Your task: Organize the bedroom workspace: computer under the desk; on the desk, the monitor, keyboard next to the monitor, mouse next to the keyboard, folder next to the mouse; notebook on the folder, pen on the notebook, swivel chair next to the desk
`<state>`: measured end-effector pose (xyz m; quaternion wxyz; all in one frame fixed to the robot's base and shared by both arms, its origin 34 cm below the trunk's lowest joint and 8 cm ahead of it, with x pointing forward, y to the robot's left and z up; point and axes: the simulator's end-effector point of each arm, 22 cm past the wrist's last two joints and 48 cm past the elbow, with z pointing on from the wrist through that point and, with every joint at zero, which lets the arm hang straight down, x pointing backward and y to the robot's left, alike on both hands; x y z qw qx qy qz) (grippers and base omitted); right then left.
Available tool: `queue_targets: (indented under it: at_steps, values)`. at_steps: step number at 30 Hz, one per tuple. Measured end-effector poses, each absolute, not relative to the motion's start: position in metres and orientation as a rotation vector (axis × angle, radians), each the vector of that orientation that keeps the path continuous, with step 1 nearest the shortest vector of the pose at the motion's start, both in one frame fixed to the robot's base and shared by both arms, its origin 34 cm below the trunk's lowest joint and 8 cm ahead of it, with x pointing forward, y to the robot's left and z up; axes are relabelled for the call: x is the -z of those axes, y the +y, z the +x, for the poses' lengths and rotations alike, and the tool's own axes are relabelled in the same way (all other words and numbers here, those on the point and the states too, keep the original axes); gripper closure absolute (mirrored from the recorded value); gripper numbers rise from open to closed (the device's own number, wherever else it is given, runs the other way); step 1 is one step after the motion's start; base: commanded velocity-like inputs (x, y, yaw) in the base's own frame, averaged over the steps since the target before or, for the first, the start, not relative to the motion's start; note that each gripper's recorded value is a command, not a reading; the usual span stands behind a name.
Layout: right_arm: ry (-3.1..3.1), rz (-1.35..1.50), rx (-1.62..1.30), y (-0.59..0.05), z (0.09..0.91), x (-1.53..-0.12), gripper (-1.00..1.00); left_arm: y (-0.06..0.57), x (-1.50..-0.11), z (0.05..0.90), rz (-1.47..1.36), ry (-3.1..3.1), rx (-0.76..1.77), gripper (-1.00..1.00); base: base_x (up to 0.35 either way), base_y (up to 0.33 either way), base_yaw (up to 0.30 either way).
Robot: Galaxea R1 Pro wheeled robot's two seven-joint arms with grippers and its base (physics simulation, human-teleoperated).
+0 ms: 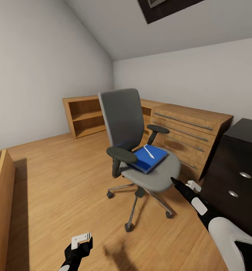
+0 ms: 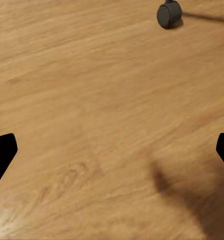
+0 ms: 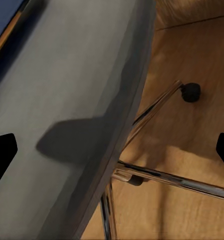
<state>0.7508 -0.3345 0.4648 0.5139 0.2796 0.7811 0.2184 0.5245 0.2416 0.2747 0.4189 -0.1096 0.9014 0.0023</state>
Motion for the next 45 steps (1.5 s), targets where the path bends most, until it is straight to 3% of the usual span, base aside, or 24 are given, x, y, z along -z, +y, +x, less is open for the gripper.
queue_targets:
  at_steps: [17,33,45]
  values:
    - [1.878,0.669,-0.526,-0.3335,0.7509,-0.4648,-1.0,0.2414,-0.2747,0.5245,-0.274,2.261,-0.006,-1.0,0.0,0.0,0.166]
    - [1.878,0.664,-0.528,-0.3328,0.7509,-0.4655,-1.0,0.2412,-0.2755,0.5251,-0.274,2.257,-0.004,-1.0,0.222,0.0,0.011]
    - [1.875,0.675,-0.525,-0.3354,0.7508,-0.4651,-1.0,0.241,-0.2753,0.5251,-0.272,2.257,-0.004,-1.0,0.08,0.0,0.033]
